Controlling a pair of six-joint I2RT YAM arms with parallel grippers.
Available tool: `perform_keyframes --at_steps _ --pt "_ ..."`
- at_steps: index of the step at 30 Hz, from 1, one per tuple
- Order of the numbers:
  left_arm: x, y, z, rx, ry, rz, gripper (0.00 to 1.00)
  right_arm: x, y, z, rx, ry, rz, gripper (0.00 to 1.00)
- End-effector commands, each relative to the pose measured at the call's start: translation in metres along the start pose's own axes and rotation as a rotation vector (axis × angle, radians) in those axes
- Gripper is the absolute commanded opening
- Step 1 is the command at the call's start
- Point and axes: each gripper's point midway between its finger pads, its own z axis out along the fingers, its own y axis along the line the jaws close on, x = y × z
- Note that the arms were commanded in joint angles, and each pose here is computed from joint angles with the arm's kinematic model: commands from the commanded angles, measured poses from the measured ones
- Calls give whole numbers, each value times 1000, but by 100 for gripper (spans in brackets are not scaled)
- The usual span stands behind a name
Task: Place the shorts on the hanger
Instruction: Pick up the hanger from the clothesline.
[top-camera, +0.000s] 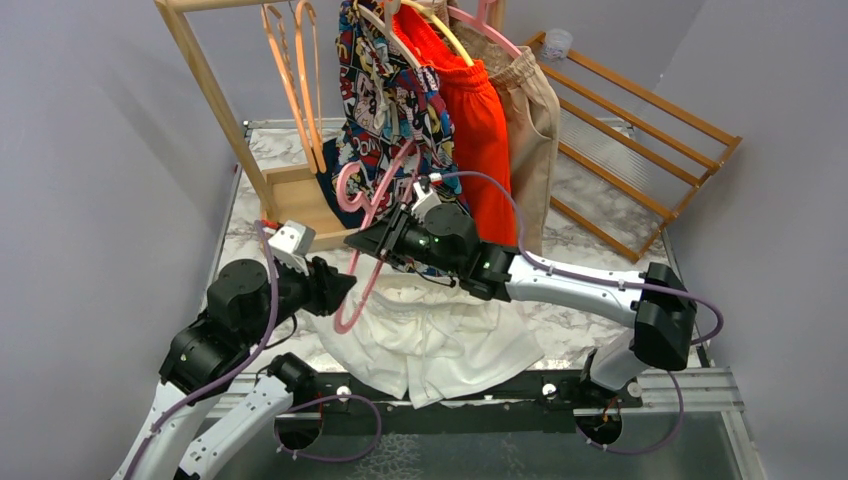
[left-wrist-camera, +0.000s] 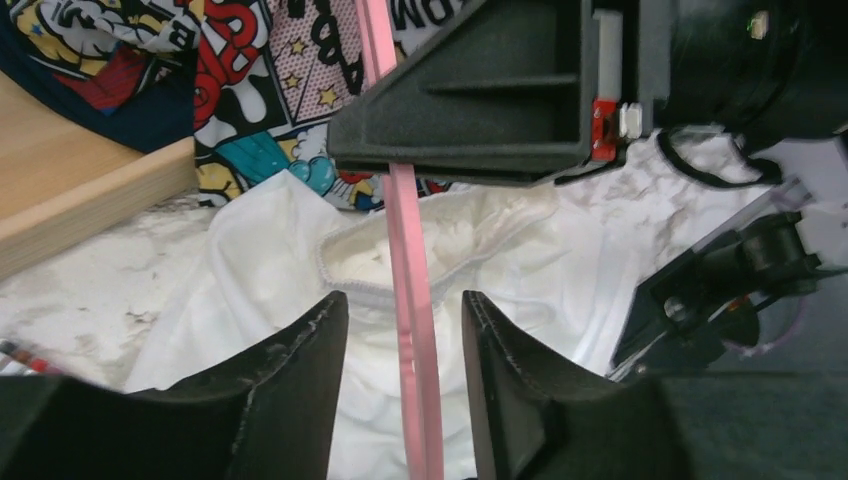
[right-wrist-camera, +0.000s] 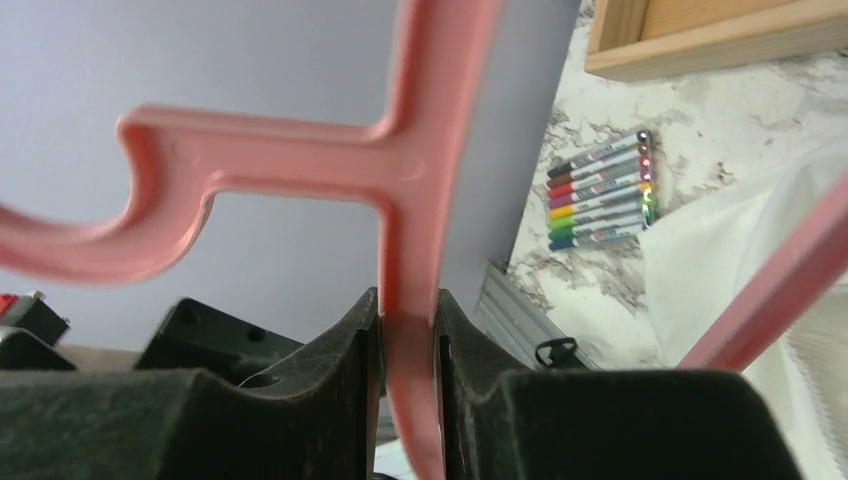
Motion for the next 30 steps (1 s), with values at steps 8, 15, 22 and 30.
perform_keyframes --at_steps 8,15,22,30 --pt "-36 -18 -42 72 -168 10 99 26 20 -49 -144 156 -125 9" --pt "-62 -13 -78 32 -311 51 99 59 21 -102 -235 390 -331 5" --pt "-85 -16 -86 31 -369 159 99 77 -3 -171 -201 620 -569 5" --pt "-95 -63 -85 289 -408 472 99 89 -18 -245 -276 807 -738 8"
